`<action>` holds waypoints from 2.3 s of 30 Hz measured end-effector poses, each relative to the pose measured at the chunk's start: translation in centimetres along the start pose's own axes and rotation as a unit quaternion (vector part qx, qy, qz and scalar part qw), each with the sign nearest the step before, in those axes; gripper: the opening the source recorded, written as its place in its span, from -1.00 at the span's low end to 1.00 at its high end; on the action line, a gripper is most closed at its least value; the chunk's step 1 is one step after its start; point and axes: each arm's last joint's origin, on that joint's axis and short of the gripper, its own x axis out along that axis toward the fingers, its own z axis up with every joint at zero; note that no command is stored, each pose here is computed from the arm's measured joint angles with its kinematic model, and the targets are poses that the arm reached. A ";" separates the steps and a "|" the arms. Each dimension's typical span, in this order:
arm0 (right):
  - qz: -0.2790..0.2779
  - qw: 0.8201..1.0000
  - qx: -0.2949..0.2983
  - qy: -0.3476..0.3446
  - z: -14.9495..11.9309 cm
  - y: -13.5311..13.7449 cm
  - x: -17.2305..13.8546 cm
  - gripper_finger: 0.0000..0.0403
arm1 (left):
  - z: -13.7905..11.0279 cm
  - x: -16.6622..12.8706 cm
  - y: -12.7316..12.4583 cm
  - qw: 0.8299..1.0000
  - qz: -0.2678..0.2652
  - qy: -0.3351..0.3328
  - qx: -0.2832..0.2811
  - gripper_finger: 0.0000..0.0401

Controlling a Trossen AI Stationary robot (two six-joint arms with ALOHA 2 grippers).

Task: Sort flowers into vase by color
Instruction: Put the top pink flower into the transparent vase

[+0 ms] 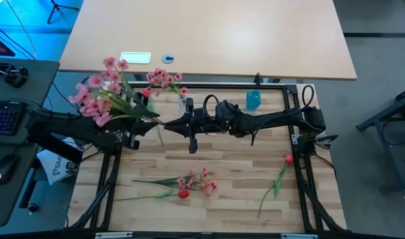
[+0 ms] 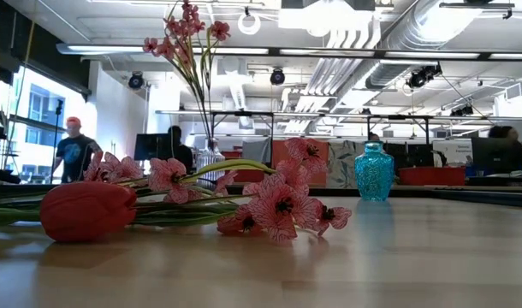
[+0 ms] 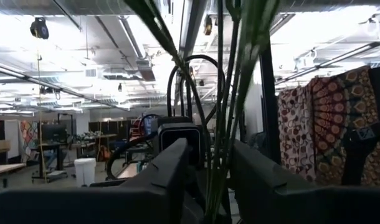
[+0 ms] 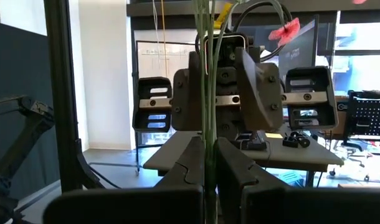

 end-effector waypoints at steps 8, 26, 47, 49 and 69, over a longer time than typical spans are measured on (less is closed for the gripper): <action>0.002 1.000 0.013 0.000 0.0 0.2 0.0 -0.80 | 0.0 0.0 0.0 1.000 -0.002 0.002 0.015 -0.96; -0.077 0.991 0.015 0.107 7.4 -0.2 -5.6 0.11 | -0.8 -6.7 0.8 0.984 0.144 0.105 0.013 -1.00; -0.118 0.953 0.127 0.248 -3.1 -3.0 -10.6 -0.93 | -8.6 -8.0 -0.2 0.984 0.163 -0.006 -0.072 -1.00; -0.138 0.952 0.194 0.193 -5.0 -4.4 -11.8 -0.92 | -8.0 -7.7 -0.2 0.985 0.156 -0.013 -0.074 -1.00; -0.041 0.946 0.264 0.186 -12.7 -18.2 -9.3 -1.00 | -4.3 -5.9 0.2 0.983 0.161 -0.029 -0.086 -1.00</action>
